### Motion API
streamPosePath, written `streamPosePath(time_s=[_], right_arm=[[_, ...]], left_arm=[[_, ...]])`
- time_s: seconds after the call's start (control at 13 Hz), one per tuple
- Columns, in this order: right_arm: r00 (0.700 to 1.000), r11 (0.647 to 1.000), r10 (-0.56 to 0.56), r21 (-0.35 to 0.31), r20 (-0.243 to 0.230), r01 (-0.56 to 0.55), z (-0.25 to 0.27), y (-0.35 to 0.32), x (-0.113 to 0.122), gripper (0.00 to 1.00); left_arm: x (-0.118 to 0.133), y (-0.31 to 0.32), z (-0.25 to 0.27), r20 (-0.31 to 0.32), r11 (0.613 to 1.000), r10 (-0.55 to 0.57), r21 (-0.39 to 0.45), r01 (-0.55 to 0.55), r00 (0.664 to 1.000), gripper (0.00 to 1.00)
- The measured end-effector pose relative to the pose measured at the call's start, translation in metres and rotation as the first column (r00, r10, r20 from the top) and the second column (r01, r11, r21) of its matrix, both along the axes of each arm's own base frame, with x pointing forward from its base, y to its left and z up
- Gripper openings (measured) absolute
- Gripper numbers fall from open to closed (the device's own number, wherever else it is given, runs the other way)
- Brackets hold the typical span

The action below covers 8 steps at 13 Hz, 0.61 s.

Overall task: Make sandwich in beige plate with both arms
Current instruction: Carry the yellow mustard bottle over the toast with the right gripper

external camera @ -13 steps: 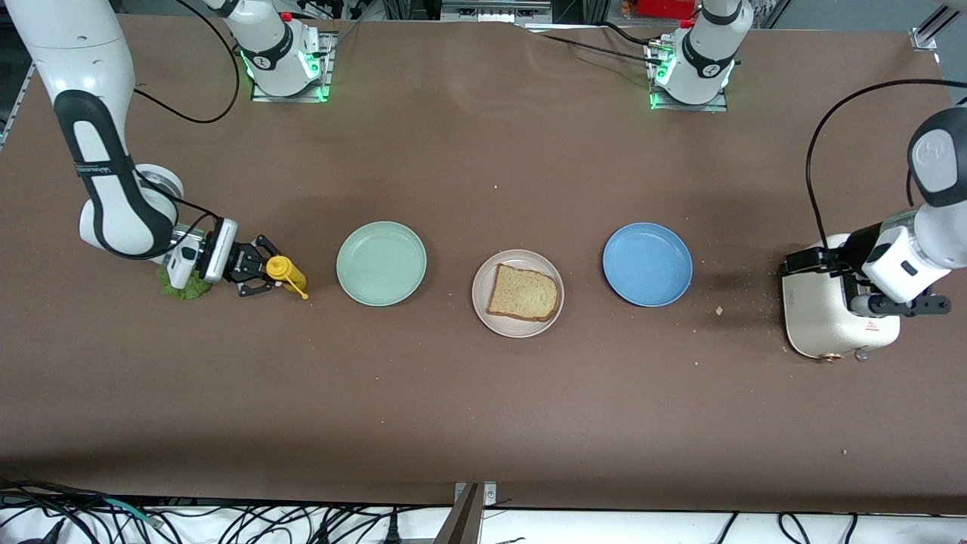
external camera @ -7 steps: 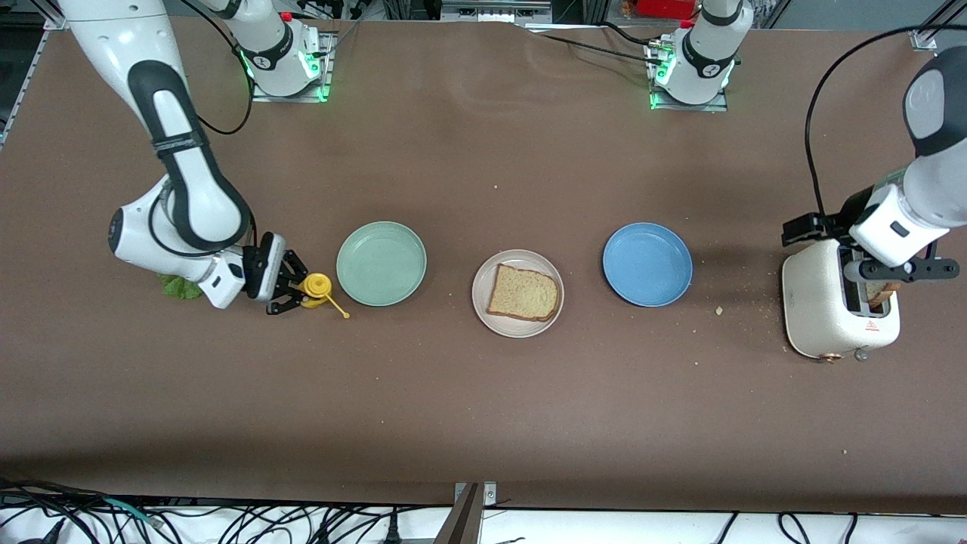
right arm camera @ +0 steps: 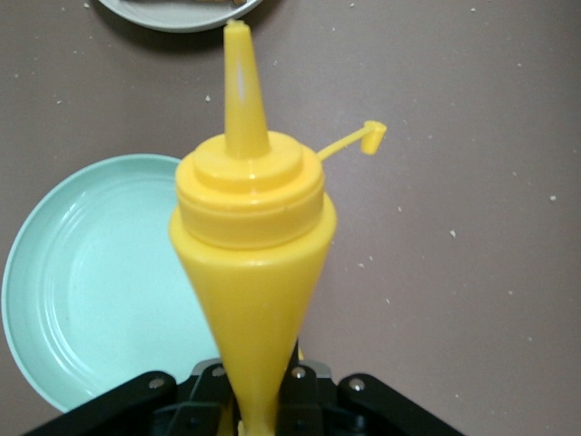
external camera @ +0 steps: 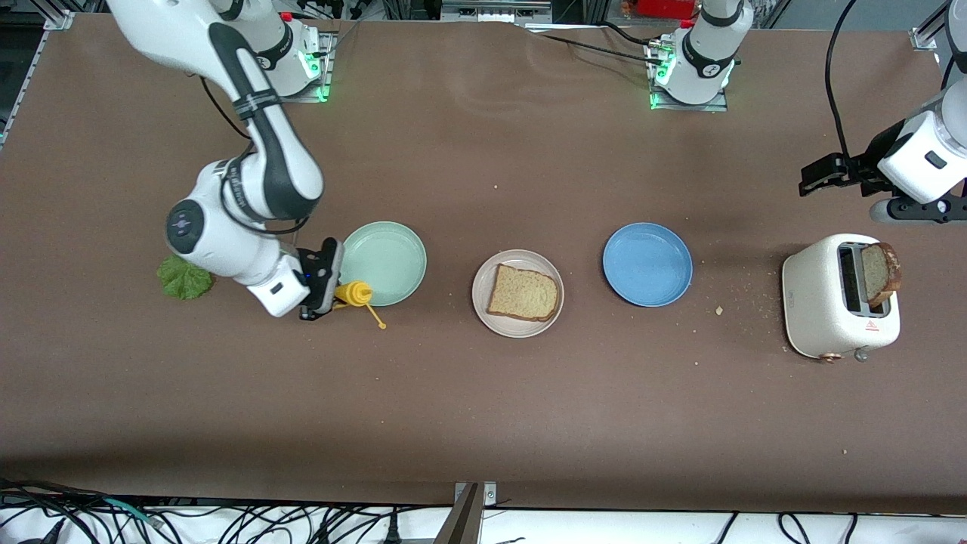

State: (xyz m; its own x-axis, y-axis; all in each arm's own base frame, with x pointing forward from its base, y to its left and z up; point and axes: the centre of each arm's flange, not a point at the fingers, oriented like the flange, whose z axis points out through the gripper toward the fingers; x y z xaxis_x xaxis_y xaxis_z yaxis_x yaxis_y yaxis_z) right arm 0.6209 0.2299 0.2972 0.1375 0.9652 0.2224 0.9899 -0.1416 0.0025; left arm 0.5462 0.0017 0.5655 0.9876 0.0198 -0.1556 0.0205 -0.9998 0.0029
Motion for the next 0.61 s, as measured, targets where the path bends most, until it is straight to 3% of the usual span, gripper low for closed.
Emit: streamPosePath(time_s=[0.31,0.61], right_arm=[[0.998,0.974,0.014,-0.228,0.066,0.002,0.006,0.089,-0.037,0.15],[0.99,0.896,0.006,-0.44,0.14,0.057,0.013,0.161,-0.08,0.15]], left_arm=[[0.0,0.003,0.02,0.031,1.0,0.005,0.0,-0.005,0.999,1.0],[-0.003,0.004,0.024,0.012,1.0,0.009,0.0,-0.009,1.0,1.0]])
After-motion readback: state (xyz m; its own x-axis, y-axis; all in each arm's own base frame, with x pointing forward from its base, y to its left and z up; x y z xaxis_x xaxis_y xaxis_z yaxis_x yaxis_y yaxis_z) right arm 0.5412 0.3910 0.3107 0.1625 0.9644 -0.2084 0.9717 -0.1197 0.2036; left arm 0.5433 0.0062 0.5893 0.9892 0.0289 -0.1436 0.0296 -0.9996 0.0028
